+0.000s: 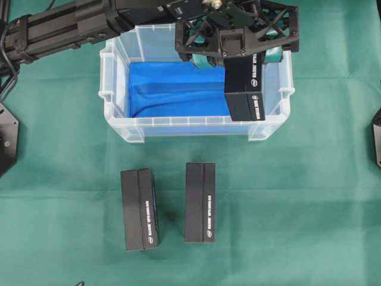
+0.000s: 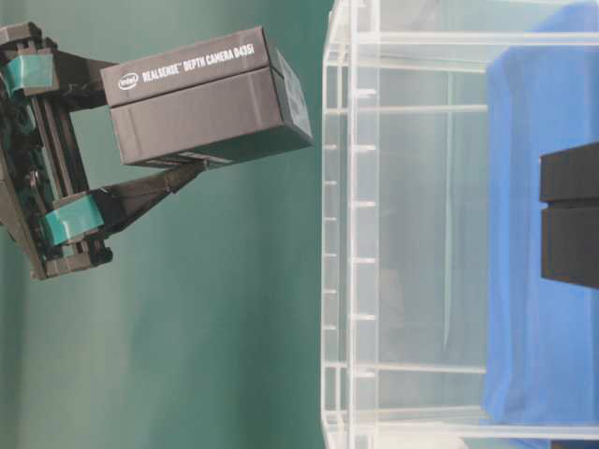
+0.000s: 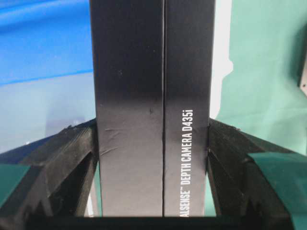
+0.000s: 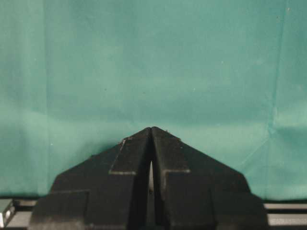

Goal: Take the box out of the case with the left arm.
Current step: 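Lift the right black box up out of the case, then carry the box forward and lower it onto the cloth right of the others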

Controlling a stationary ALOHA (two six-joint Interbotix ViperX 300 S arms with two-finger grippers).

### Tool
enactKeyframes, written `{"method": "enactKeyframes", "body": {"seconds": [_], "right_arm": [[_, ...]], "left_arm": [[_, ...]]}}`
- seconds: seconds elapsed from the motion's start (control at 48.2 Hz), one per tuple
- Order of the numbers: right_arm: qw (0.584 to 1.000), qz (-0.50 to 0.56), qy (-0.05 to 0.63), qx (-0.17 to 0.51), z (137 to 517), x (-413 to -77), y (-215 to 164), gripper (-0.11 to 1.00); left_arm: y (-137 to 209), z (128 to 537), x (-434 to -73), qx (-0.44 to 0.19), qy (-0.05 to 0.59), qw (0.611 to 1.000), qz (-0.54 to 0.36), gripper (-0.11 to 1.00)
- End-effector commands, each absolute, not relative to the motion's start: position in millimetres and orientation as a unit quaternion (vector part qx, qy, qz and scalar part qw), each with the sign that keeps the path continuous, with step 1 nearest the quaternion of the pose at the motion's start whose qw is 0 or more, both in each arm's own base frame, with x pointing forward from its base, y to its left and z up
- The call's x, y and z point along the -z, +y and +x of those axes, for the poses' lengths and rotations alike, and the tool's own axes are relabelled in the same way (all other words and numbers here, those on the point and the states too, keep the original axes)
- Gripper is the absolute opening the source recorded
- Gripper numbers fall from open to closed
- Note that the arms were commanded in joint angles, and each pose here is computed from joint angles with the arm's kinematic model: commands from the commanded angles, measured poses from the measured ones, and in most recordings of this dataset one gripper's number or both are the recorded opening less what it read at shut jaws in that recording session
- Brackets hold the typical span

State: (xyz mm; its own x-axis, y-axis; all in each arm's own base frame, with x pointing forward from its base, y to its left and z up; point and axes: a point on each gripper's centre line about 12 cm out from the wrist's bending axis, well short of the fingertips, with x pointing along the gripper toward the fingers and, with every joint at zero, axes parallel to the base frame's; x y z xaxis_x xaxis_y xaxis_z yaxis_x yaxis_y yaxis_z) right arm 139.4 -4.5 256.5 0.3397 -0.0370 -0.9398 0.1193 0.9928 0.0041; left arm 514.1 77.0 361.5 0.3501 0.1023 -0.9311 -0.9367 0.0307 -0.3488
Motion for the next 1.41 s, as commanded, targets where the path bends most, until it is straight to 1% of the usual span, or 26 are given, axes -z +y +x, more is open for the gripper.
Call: {"method": "enactKeyframes", "body": {"seconds": [0.0,0.249,0.498,0.726,1.14,1.389], "right_arm": [[0.826,0.038,0.561,0.048,143.0,-266.1,-4.6,0.02],[0.825,0.038,0.561,0.048,143.2,-265.9,-4.6,0.02],[0.825,0.036,0.562,0.049,143.8,-265.1,-5.1,0.02],[0.825,0.034,0.562,0.049,143.8,-265.1,-5.3,0.02],[0.825,0.032,0.563,0.047,144.0,-264.9,-5.3,0.02],[0.824,0.032,0.563,0.047,143.9,-264.4,-5.3,0.02]], "left_arm": [[77.0,507.0,-383.6,-0.413,0.360,0.622,-0.559,0.61],[75.5,507.2,-384.6,-0.411,0.360,0.623,-0.559,0.61],[52.6,507.0,-391.0,-0.397,0.366,0.631,-0.557,0.61],[11.9,509.3,-390.3,-0.385,0.376,0.630,-0.560,0.61],[-70.3,506.1,-385.8,-0.383,0.381,0.603,-0.587,0.61],[-108.1,500.6,-382.3,-0.394,0.372,0.585,-0.604,0.61]]}}
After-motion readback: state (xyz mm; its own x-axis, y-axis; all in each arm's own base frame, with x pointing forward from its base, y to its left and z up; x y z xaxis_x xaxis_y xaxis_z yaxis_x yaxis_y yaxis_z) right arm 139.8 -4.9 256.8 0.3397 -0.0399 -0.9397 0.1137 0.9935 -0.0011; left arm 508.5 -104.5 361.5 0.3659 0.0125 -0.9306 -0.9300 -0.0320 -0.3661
